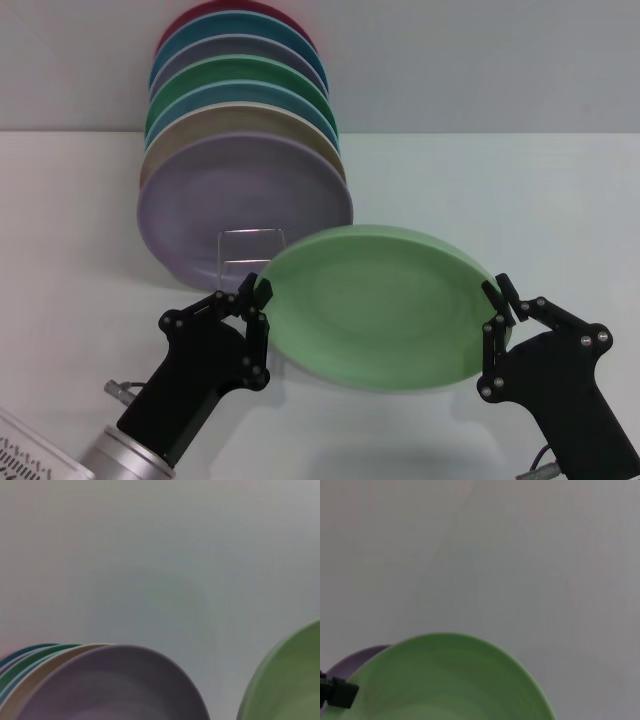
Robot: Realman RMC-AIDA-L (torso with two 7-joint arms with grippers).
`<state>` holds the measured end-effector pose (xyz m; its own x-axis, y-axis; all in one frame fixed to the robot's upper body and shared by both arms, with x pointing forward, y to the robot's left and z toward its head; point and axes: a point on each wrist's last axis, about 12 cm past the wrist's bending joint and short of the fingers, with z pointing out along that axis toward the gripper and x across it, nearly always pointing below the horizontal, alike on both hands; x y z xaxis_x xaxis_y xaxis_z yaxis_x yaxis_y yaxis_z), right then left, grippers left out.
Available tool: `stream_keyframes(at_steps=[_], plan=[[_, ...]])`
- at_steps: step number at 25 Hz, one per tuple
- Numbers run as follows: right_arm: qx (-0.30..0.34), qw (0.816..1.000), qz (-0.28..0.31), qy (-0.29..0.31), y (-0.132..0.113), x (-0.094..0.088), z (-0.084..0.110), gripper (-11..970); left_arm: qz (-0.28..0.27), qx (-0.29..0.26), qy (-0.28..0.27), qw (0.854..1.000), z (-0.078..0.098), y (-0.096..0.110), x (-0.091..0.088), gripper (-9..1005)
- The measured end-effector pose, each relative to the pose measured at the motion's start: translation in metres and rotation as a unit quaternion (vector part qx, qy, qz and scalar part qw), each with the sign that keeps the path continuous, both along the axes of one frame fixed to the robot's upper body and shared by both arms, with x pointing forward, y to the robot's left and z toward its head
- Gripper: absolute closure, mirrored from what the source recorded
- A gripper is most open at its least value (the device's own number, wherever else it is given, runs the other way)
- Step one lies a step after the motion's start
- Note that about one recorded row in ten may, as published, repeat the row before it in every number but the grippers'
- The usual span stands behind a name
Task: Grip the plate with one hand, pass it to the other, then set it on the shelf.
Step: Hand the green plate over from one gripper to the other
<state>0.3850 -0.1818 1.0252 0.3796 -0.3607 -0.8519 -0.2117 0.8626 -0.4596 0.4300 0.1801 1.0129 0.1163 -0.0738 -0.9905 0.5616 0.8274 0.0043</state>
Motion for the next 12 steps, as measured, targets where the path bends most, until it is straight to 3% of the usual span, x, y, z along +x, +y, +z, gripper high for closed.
stream_keyframes(at_steps=[12], plan=[[0.002, 1.000, 0.002, -0.001, 0.0003, 0.0014, 0.0005, 936, -0.004, -0.004, -0.001, 1.000, 0.0015, -0.0025, 0.0010, 951]])
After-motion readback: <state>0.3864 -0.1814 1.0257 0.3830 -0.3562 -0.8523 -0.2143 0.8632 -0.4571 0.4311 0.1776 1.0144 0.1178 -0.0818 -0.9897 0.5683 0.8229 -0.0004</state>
